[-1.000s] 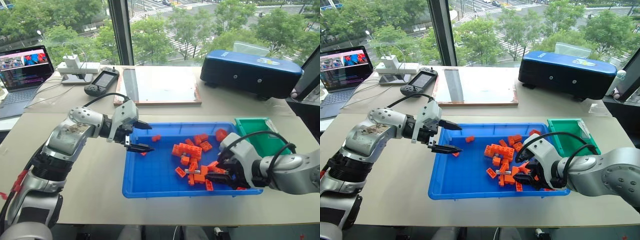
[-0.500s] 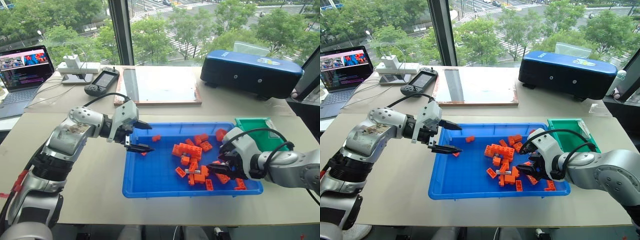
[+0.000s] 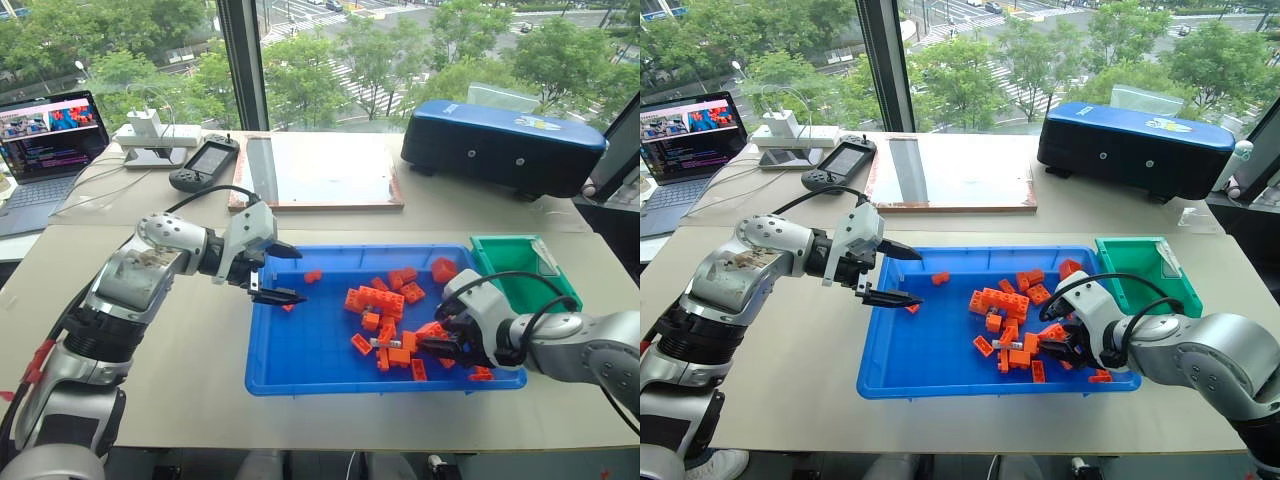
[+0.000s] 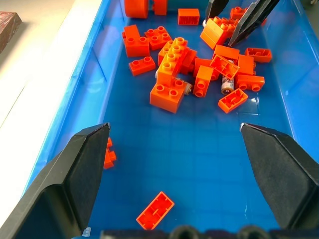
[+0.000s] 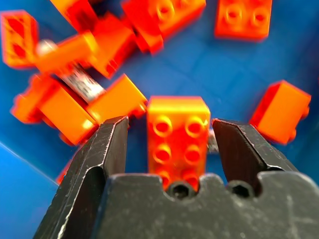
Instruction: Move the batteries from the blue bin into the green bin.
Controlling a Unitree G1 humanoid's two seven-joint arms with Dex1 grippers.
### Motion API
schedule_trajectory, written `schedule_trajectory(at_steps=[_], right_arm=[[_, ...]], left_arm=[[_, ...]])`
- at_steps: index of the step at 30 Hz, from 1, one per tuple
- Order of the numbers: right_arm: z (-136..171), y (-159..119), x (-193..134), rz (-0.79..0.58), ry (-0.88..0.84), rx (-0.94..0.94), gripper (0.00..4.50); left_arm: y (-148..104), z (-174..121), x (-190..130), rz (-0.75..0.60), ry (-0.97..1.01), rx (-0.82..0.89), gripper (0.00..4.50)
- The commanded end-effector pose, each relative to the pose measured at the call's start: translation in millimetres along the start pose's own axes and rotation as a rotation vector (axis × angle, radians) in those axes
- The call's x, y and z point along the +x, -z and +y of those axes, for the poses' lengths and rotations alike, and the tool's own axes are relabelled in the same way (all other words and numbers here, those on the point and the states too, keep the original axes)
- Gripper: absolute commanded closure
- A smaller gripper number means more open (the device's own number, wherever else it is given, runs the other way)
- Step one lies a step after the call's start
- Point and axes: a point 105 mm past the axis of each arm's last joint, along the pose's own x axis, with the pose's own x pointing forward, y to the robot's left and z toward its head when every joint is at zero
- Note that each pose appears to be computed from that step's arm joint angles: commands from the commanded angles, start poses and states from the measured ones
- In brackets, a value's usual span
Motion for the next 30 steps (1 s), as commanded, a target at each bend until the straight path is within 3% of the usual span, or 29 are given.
schedule_trajectory(at_steps=[1,2,3,8,12,16,18,26,28,30], right_arm=[[-4,-14,-6,-0.072,0.028,-0.014,2.71],[-6,-18,-8,-0.092,0.035,-0.013,3.04],[-7,-21,-11,-0.103,0.035,-0.021,3.09],[-15,-34,-30,-0.125,0.040,-0.061,3.10],[-21,-60,-43,-0.199,0.054,-0.104,3.10],[-42,-84,-36,-0.278,0.191,-0.172,3.10],[-69,-94,-35,-0.310,0.401,-0.277,3.10],[-67,-95,-13,-0.356,0.210,-0.159,3.10],[-66,-96,-10,-0.372,0.198,-0.139,2.09],[-64,-95,-9,-0.376,0.186,-0.144,1.53]], left_arm=[[-7,0,-3,0.001,-0.008,0.044,0.00],[-7,0,-3,0.001,-0.009,0.043,0.00],[-6,0,-3,0.001,-0.010,0.042,0.00],[-5,-7,-4,0.006,0.026,0.031,0.00],[-6,-7,-4,-0.003,0.025,0.026,0.00],[-6,-6,-4,-0.005,0.010,0.030,0.00],[-6,-7,-4,-0.004,0.011,0.032,0.00],[-1,-8,-9,0.014,-0.013,0.036,0.00],[-1,-9,-8,0.014,-0.013,0.039,0.00],[-2,-8,-8,0.011,-0.015,0.041,0.00]])
